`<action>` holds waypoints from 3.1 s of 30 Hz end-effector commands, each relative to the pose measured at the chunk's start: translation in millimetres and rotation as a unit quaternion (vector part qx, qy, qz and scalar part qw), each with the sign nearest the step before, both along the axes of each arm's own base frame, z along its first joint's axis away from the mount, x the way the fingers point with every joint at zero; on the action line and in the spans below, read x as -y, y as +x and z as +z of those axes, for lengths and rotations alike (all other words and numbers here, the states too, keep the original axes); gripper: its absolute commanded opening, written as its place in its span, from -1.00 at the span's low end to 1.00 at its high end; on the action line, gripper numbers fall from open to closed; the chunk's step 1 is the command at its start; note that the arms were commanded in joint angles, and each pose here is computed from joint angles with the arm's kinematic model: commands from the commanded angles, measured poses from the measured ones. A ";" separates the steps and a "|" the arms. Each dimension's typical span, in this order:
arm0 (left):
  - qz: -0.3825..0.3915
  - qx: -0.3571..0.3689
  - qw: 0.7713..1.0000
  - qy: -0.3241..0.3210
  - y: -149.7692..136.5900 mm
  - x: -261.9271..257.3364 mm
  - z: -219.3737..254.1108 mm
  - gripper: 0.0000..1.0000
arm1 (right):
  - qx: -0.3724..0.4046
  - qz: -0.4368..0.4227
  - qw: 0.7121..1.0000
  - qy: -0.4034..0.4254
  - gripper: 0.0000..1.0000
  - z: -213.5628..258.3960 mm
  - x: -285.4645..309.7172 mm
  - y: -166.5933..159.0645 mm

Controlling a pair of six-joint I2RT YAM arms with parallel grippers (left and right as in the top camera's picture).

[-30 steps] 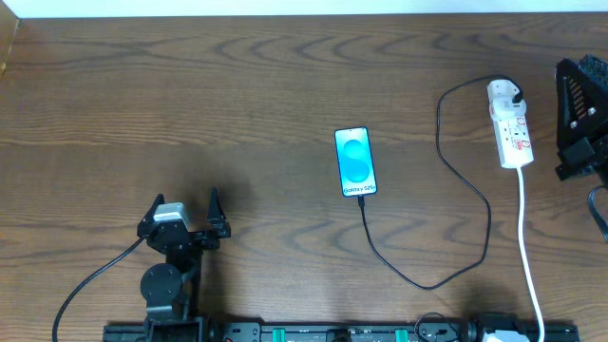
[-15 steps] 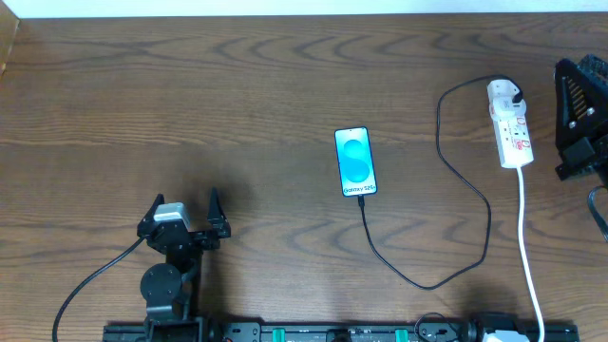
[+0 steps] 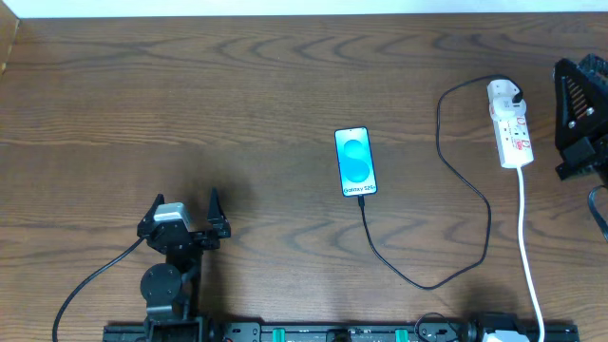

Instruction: Plug charger to phone and switch on socket

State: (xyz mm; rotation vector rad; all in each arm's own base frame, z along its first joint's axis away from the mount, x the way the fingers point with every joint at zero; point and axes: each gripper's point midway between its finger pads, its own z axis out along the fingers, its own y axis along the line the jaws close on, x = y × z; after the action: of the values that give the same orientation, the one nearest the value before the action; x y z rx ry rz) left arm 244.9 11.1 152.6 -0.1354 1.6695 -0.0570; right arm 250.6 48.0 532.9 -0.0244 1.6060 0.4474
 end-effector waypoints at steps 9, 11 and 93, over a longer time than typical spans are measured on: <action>-0.010 -0.024 1.000 0.005 -0.8 3.3 -15.0 0.96 | 0.027 -0.007 1.000 -0.007 -0.32 12.0 1.8 -7.1; -0.012 -0.023 1.000 0.004 -0.7 4.0 -14.9 0.96 | 0.035 -0.008 0.999 -0.007 -0.32 15.2 1.6 -13.0; -0.023 -0.023 0.999 0.003 -0.7 7.7 -14.8 0.96 | 0.507 -0.135 0.851 -0.032 0.98 41.6 30.5 -334.2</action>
State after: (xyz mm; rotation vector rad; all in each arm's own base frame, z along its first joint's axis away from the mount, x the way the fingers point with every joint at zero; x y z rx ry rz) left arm 245.0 8.6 152.8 -0.1242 1.6705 -0.0689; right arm -116.5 20.7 583.2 -0.0968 0.4885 0.1224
